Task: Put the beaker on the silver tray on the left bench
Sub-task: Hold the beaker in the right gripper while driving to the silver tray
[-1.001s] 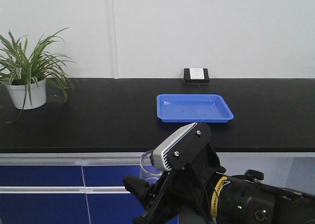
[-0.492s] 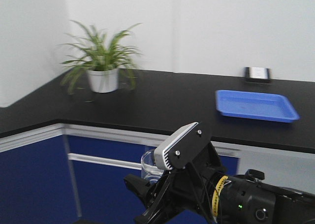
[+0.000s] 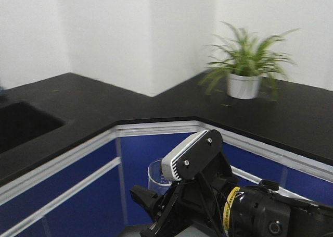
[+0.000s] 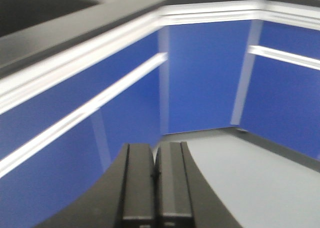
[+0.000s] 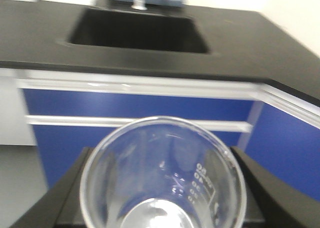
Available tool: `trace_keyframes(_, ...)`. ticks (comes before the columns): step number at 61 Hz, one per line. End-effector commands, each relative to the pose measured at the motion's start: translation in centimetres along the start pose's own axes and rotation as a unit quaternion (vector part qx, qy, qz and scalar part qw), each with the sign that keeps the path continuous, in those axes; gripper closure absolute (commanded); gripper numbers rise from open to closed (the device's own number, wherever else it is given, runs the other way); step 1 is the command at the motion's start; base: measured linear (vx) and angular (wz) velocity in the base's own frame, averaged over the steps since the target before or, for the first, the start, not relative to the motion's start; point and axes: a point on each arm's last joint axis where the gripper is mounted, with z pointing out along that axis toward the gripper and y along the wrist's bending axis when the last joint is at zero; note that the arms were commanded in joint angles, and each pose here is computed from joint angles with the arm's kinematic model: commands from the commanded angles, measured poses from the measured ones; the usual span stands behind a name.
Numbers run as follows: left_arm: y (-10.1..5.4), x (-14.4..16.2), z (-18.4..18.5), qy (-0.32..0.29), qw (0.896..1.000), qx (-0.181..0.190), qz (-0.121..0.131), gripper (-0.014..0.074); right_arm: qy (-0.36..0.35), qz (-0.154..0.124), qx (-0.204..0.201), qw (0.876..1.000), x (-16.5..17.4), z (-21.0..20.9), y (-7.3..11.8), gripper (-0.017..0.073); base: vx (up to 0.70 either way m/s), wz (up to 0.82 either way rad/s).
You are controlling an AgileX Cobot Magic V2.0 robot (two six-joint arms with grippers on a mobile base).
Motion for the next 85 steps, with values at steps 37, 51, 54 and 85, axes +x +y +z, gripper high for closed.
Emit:
trace_keyframes(37, 0.01, -0.12, 0.15, -0.033, 0.999, 0.001, -0.002, 0.0592, -0.052, 0.0, -0.014, 0.999, -2.32, -1.07, 0.29, 0.057, 0.07, 0.65)
trace_keyframes(51, 0.01, -0.12, 0.15, -0.033, 0.999, 0.001, -0.002, 0.0592, -0.052, 0.0, -0.014, 0.999, -2.32, -1.07, 0.29, 0.057, 0.17, 0.64)
trace_keyframes(54, 0.01, -0.11, 0.15, -0.032, 0.999, 0.001, -0.002, 0.0592, -0.052, 0.0, -0.014, 0.999, -2.32, -1.07, 0.29, 0.057, 0.19, 0.72)
trace_keyframes(85, 0.01, -0.11, 0.15, -0.033, 0.999, 0.001, -0.002, 0.0592, -0.052, 0.0, -0.014, 0.999, -2.32, -1.07, 0.29, 0.057, 0.21, 0.63)
